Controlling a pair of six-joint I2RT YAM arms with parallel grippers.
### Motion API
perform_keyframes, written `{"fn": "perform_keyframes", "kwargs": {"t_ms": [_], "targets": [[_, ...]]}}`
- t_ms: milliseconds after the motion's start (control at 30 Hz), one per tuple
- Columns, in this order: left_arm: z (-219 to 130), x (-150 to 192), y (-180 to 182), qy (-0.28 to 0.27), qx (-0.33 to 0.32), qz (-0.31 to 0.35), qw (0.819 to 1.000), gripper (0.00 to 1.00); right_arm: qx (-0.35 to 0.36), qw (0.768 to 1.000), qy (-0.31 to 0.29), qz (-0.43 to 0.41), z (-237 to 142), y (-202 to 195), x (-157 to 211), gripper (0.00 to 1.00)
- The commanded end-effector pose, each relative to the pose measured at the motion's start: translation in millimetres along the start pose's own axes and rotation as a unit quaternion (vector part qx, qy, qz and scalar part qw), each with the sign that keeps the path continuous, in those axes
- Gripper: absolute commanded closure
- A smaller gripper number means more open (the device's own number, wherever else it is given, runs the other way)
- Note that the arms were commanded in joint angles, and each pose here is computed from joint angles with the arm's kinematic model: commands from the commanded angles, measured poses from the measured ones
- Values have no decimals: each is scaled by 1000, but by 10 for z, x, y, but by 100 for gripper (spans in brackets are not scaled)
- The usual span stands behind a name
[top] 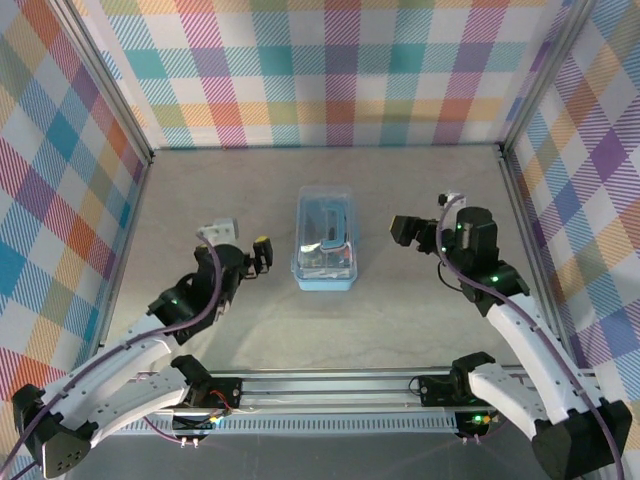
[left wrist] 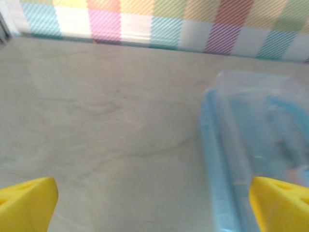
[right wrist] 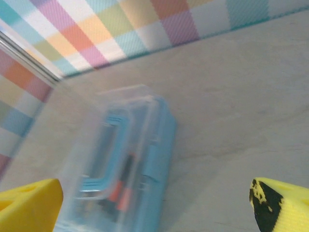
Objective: Pack the tool kit
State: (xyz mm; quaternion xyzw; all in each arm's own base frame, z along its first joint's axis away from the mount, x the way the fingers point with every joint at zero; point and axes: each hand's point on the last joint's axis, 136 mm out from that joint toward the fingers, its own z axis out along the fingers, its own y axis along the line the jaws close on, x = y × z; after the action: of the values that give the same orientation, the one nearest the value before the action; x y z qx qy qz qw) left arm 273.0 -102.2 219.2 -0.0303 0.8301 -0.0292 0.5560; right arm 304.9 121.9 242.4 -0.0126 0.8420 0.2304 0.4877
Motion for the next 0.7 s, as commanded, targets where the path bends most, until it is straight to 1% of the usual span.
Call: {"fn": "perform_keyframes", "kwargs": {"t_ms": [0,33,67,100,133,300,367,433,500,600,633,667], "targets": [[32,-233,171,-113,-32,60,991,0,19,989,-40,-141,98,-120,10,1],[90,-175,150,-131,-27,102,986,0,5,981,-54,-188,138,-92,54,1],[142,-127,165,-145,-32,124,981,0,-5,972,-60,-227,182,-89,132,1],[195,-84,226,-156,-46,127,978,0,-12,963,-66,-262,225,-95,207,1],[253,-44,298,-158,-58,121,978,0,-8,959,-73,-275,262,-128,245,1],[674,273,621,-122,-70,92,986,0,36,958,-53,-280,440,-453,522,1],[792,357,737,-117,-77,66,988,0,45,957,-48,-281,481,-556,612,1],[915,457,828,-101,-84,49,990,0,61,964,-70,-251,486,-686,581,1],[1013,466,850,-95,-89,58,990,0,68,967,-88,-230,486,-781,560,1],[1146,457,844,-87,-80,57,991,0,75,972,-86,-206,518,-904,569,1],[1191,468,843,-82,-77,61,992,0,76,971,-103,-202,519,-926,499,1],[1235,485,841,-80,-75,62,992,0,78,974,-107,-185,533,-969,501,1]]}}
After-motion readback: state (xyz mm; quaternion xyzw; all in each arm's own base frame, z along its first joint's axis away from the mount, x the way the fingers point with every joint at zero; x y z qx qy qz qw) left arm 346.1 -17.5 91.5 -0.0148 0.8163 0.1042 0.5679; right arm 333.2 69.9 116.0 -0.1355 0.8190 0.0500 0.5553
